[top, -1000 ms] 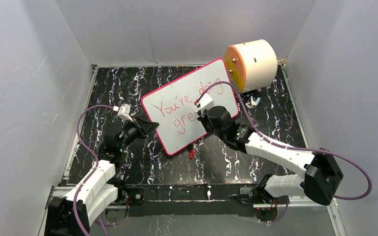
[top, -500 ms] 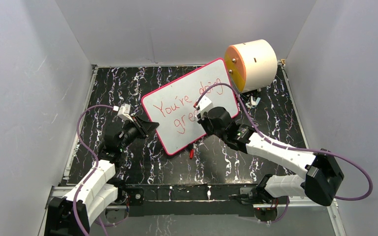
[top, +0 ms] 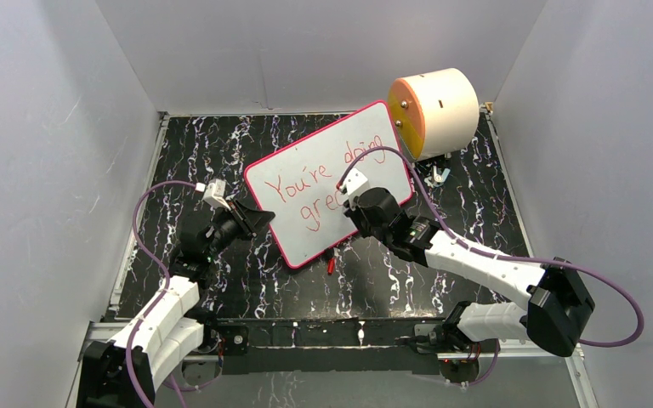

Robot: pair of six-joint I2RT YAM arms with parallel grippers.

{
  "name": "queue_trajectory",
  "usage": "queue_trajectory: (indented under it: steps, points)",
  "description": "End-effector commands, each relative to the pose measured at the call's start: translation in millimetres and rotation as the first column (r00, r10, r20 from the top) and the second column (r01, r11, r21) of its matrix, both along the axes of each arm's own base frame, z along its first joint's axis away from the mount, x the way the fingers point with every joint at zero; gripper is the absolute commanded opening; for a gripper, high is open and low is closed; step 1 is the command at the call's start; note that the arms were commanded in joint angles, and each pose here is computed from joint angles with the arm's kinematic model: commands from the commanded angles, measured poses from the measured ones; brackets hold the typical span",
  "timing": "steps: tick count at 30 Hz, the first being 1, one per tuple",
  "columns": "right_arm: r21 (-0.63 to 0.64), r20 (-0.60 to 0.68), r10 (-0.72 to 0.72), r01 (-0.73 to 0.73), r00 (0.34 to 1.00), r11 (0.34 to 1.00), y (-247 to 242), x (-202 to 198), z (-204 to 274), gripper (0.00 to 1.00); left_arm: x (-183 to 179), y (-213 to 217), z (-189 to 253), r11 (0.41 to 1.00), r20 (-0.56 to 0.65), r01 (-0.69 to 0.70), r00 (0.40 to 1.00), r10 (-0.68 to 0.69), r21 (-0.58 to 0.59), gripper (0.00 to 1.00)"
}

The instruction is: Write a sentence on the whiteboard

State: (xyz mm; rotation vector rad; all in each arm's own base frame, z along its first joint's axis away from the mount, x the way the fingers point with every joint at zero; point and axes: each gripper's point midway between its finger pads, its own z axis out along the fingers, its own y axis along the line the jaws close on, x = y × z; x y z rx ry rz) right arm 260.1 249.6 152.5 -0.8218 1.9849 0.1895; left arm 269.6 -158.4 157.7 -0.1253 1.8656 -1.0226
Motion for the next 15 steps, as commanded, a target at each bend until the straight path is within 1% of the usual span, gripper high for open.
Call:
queue_trajectory:
  steps: [1, 15]
  points:
    - [0.040, 0.069, -0.055, 0.052, 0.996, 0.998, -3.3, 11.2, 16.1, 0.00, 4.9, 7.3, -5.5, 0.999, -0.034, -0.045, 0.998, 0.046, 0.024, 0.00]
    - [0.104, 0.137, -0.062, 0.048, 0.989, 0.993, 7.2, 24.8, 37.5, 0.00, 5.0, 6.6, -6.9, 0.999, -0.039, -0.042, 0.998, 0.043, 0.023, 0.00]
